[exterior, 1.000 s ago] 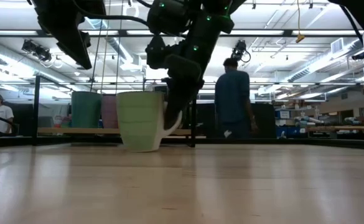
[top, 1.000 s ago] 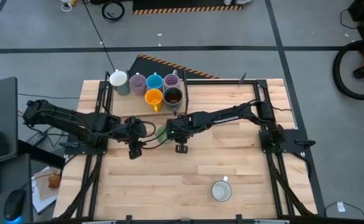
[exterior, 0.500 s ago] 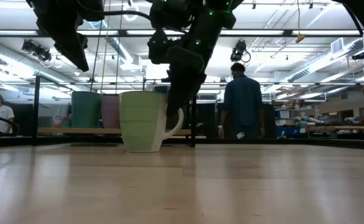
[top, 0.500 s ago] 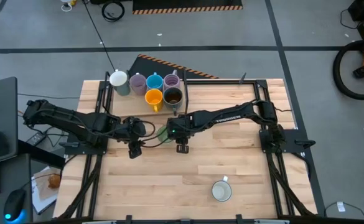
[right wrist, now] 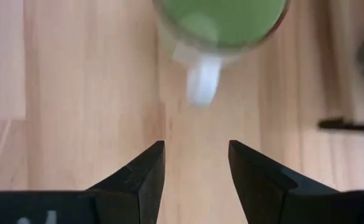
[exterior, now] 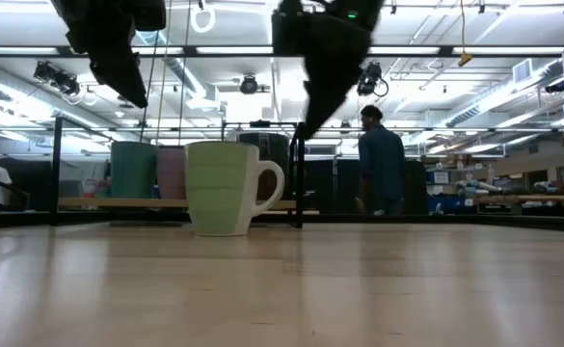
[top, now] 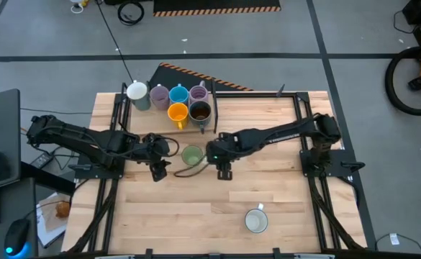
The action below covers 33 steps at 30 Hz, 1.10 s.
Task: Place coffee mugs
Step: Put the green mug on the shelf
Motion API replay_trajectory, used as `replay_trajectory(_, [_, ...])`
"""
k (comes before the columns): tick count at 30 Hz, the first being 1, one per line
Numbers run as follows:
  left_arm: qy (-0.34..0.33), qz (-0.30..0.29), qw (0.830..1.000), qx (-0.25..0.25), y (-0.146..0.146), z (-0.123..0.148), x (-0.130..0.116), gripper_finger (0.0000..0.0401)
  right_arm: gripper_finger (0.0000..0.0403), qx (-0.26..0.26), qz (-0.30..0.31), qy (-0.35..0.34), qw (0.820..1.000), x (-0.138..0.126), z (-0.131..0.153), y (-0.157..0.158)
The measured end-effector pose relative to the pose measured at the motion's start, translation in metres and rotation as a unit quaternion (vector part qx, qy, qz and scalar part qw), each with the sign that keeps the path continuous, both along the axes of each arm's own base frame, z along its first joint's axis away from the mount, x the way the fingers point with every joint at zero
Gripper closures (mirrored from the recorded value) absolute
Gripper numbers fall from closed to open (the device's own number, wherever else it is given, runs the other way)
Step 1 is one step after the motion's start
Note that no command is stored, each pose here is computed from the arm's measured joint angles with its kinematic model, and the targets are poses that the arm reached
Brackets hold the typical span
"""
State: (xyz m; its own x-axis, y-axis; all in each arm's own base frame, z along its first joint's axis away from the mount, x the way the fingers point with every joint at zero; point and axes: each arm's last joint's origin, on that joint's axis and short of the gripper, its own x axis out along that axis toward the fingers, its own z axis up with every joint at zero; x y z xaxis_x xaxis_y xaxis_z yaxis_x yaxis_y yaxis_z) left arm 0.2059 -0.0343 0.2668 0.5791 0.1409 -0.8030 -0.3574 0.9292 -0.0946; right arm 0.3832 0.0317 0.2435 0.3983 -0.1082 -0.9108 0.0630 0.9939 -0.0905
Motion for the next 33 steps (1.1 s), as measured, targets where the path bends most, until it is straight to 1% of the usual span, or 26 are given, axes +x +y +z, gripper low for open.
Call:
replay_trajectory(2, [-0.002,0.005,1.000,-0.002,-0.002,0.000,0.000,0.0225,0.0220,-0.001,-0.004,-0.011,1.000,-0.010,-0.006,0.004])
replay_trajectory(4, [-0.005,0.005,1.000,-0.001,-0.004,0.000,0.000,0.0225,0.0220,0.003,-0.007,-0.038,0.999,-0.018,-0.016,0.005])
replay_trajectory(7, [-0.019,0.016,1.000,0.004,-0.006,0.002,0.000,0.0225,0.0220,0.011,-0.010,-0.088,0.996,-0.023,-0.032,0.006])
replay_trajectory(9, [-0.026,0.024,0.999,0.008,-0.008,0.002,0.001,0.0225,0.0221,0.006,-0.022,-0.119,0.993,-0.024,-0.041,0.005])
replay_trajectory(12, [-0.035,0.033,0.999,0.004,-0.009,0.003,0.001,0.0225,0.0222,-0.019,-0.060,-0.134,0.989,-0.027,-0.052,-0.001])
replay_trajectory(16, [-0.035,0.032,0.999,0.000,-0.012,0.003,0.000,0.0225,0.0222,-0.072,-0.122,-0.158,0.977,-0.027,-0.053,-0.007])
replay_trajectory(20, [-0.036,0.034,0.999,-0.002,-0.012,0.003,0.000,0.0225,0.0222,-0.108,-0.129,-0.180,0.969,-0.018,-0.061,-0.008])
replay_trajectory(21, [-0.036,0.038,0.999,-0.004,-0.012,0.003,0.000,0.0225,0.0222,-0.108,-0.128,-0.188,0.968,-0.015,-0.063,-0.008])
replay_trajectory(22, [-0.035,0.041,0.999,-0.006,-0.012,0.002,0.000,0.0225,0.0222,-0.111,-0.123,-0.180,0.969,-0.015,-0.066,-0.009])
replay_trajectory(25, [-0.033,0.044,0.998,-0.013,-0.014,0.002,-0.001,0.0225,0.0222,-0.102,-0.118,-0.178,0.971,-0.010,-0.076,-0.012])
replay_trajectory(30, [-0.036,0.040,0.998,-0.023,-0.020,0.002,-0.002,0.0225,0.0222,-0.048,-0.113,-0.190,0.974,-0.004,-0.081,-0.011])
replay_trajectory(33, [-0.037,0.040,0.998,-0.025,-0.021,0.002,-0.002,0.0225,0.0222,-0.028,-0.114,-0.196,0.973,-0.003,-0.083,-0.004])
